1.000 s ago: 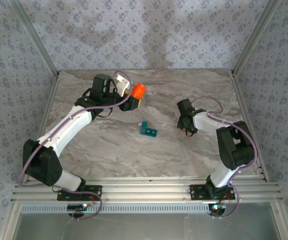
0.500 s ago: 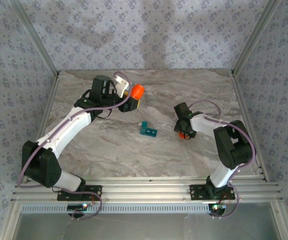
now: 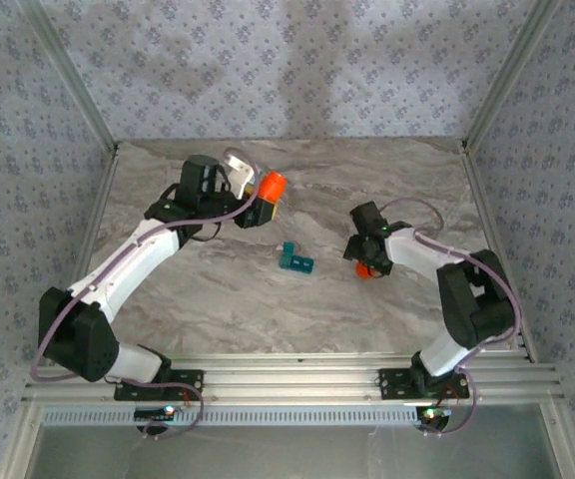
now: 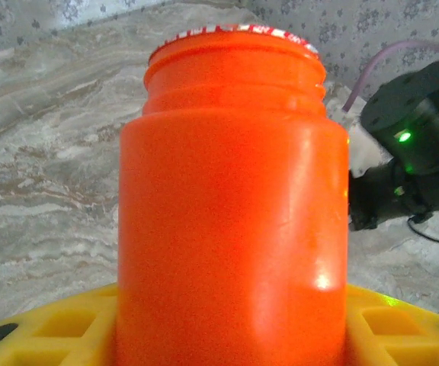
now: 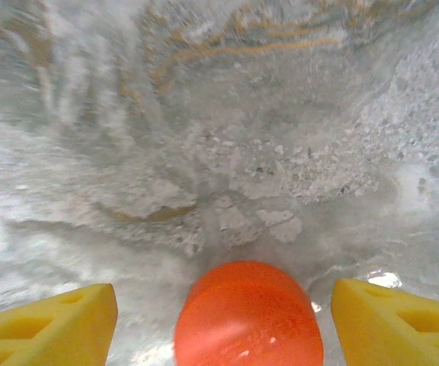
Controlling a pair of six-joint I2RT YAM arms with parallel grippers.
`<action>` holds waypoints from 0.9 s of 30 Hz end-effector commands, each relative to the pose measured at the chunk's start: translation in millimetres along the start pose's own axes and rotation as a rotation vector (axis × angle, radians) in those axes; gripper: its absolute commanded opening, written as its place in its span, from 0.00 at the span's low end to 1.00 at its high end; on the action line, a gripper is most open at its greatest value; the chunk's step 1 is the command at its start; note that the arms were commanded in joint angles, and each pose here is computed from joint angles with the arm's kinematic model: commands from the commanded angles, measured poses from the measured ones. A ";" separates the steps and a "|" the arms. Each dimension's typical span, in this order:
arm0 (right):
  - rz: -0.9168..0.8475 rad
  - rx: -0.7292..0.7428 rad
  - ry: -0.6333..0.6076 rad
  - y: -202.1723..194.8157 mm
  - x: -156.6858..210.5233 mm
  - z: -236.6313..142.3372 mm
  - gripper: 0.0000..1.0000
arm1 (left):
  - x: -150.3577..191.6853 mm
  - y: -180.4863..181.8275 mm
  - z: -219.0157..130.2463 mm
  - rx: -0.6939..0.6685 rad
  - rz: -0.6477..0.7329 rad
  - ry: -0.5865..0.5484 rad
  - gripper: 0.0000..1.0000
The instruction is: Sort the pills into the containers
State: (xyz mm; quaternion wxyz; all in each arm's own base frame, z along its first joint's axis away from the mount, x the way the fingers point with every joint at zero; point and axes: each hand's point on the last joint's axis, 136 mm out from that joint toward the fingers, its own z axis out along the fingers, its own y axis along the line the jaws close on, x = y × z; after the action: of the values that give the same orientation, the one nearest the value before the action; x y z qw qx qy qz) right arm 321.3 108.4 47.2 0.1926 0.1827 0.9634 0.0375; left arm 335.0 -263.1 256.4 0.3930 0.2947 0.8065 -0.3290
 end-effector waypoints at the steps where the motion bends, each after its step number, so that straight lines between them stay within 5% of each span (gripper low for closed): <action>1: 0.008 -0.056 -0.022 4.7 -5.9 -21.8 0.77 | -0.3 -2.8 -7.0 0.012 -0.005 -0.020 0.00; 12: -0.111 -0.314 -0.038 66.7 -14.5 -58.1 0.77 | 35.8 -1.7 -10.3 -0.008 -0.046 0.067 0.00; 27: -0.355 -0.383 0.080 105.8 15.6 -49.2 0.77 | 84.0 -9.1 -2.4 -0.075 -0.124 0.184 0.00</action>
State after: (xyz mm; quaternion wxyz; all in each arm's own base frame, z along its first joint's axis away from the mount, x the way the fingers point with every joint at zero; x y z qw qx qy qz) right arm 332.5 199.6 108.4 0.2119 0.0080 0.9594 0.1860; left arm 291.0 -251.0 190.5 0.3092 0.2700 0.8603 -0.3022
